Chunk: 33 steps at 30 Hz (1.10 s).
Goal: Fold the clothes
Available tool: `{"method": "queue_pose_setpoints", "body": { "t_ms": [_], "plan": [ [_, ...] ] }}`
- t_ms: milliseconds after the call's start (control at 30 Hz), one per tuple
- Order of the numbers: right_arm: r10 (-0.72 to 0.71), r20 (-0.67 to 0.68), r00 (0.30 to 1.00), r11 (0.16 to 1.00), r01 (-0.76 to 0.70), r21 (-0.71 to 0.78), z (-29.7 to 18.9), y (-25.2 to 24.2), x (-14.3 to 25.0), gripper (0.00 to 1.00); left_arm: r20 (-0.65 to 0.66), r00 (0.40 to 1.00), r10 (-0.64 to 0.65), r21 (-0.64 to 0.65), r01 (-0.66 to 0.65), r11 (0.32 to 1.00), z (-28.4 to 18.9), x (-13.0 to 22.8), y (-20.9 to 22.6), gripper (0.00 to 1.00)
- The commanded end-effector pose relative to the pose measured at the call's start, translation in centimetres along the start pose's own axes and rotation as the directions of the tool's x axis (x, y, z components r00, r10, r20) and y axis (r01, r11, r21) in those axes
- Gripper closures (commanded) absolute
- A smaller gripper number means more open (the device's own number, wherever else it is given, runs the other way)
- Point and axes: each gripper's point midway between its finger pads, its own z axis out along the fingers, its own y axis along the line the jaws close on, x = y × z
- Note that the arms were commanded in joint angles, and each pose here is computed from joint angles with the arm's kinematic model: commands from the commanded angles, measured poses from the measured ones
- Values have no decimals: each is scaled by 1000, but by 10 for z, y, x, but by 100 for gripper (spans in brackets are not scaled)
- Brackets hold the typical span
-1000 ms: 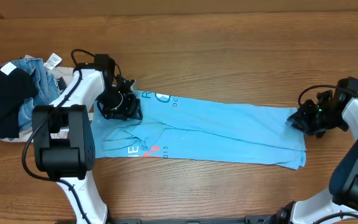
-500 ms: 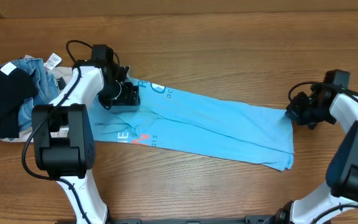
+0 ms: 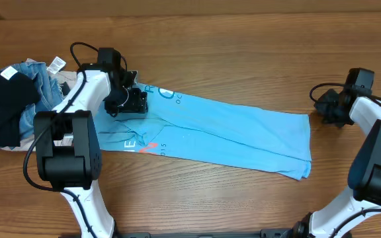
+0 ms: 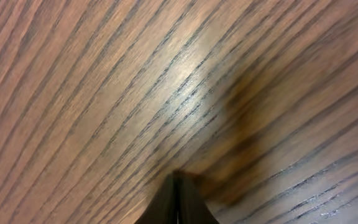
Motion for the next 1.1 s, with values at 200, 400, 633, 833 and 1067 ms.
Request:
{"method": "queue_pose_setpoints", "body": {
  "t_ms": [200, 400, 633, 833, 1067],
  "plan": [
    [-123, -292, 948, 975, 61, -212, -61, 43, 53, 96, -84, 996, -31, -62, 26, 998, 16, 21, 21, 19],
    [-60, -319, 946, 994, 27, -108, -23, 13, 87, 94, -82, 996, -31, -59, 27, 998, 16, 20, 20, 18],
    [-182, -244, 952, 961, 120, -250, -21, 34, 75, 67, -80, 996, -31, -52, 27, 998, 16, 20, 19, 18],
    [-162, -219, 962, 973, 118, -199, -20, 25, 64, 55, -81, 996, -31, -52, 27, 998, 16, 20, 19, 18],
    [-157, -196, 968, 979, 127, -159, -21, 17, 53, 52, -84, 996, -31, -52, 27, 998, 16, 21, 19, 18]
  ]
}}
